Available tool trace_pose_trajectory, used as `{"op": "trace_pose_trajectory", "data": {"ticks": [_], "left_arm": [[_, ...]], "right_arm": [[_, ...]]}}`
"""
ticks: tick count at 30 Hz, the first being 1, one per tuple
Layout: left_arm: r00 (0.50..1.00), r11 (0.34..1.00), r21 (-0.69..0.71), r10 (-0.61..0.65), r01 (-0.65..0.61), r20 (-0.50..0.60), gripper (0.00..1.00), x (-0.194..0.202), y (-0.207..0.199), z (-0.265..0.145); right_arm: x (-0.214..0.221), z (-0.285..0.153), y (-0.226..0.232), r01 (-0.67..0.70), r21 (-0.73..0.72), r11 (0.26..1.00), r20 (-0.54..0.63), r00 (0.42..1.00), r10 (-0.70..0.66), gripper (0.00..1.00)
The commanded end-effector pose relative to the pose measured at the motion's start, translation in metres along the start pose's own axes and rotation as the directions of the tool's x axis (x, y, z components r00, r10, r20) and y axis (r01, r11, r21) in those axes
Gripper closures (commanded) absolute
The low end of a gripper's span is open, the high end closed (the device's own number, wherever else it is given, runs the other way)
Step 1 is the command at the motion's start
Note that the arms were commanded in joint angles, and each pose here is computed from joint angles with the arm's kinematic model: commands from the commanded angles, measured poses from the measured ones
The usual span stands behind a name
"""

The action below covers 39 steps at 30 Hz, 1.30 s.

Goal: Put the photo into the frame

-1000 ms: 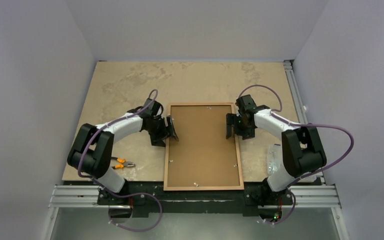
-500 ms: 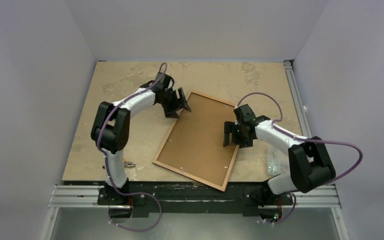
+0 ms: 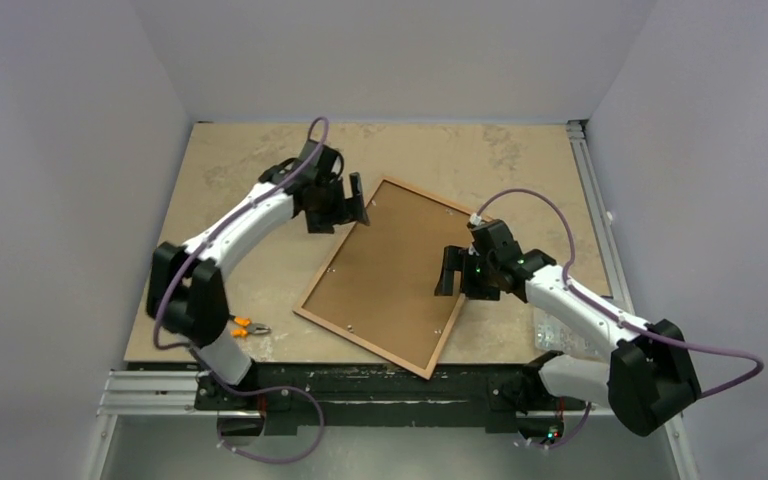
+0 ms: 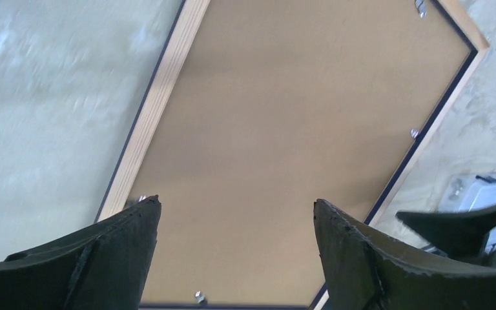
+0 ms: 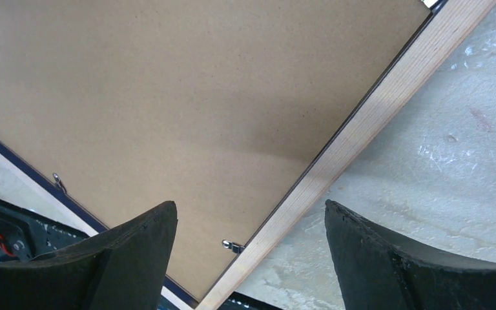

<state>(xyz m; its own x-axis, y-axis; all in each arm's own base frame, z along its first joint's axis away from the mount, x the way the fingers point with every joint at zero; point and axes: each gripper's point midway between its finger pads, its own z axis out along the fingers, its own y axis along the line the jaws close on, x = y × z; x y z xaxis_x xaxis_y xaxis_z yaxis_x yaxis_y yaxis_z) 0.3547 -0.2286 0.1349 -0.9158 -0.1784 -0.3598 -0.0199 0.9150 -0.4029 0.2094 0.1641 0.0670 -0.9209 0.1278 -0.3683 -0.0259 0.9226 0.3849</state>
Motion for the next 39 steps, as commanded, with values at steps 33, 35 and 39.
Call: {"op": "trace_pose_trajectory", "data": {"ticks": [33,35,39], "left_arm": [[0.914,0.889,0.218,-0.378,0.403,-0.148,0.16,0.183,0.061,-0.003],[0.915,0.886,0.233,-0.377,0.401,-0.143,0.16,0.175,0.056,0.001],[0.923,0.89,0.248,-0.36,0.383,-0.134,0.16,0.151,0.046,0.007]], "right_arm": [[-0.263,0.118,-0.087,-0.091,0.136,0.986,0.015,0.996,0.09,0.04],[-0.247,0.121,-0.084,-0.086,0.098,0.991,-0.018,0.996,0.089,0.04],[-0.216,0.107,-0.076,-0.129,-0.007,0.992,-0.035,0.991,0.128,0.04]]}}
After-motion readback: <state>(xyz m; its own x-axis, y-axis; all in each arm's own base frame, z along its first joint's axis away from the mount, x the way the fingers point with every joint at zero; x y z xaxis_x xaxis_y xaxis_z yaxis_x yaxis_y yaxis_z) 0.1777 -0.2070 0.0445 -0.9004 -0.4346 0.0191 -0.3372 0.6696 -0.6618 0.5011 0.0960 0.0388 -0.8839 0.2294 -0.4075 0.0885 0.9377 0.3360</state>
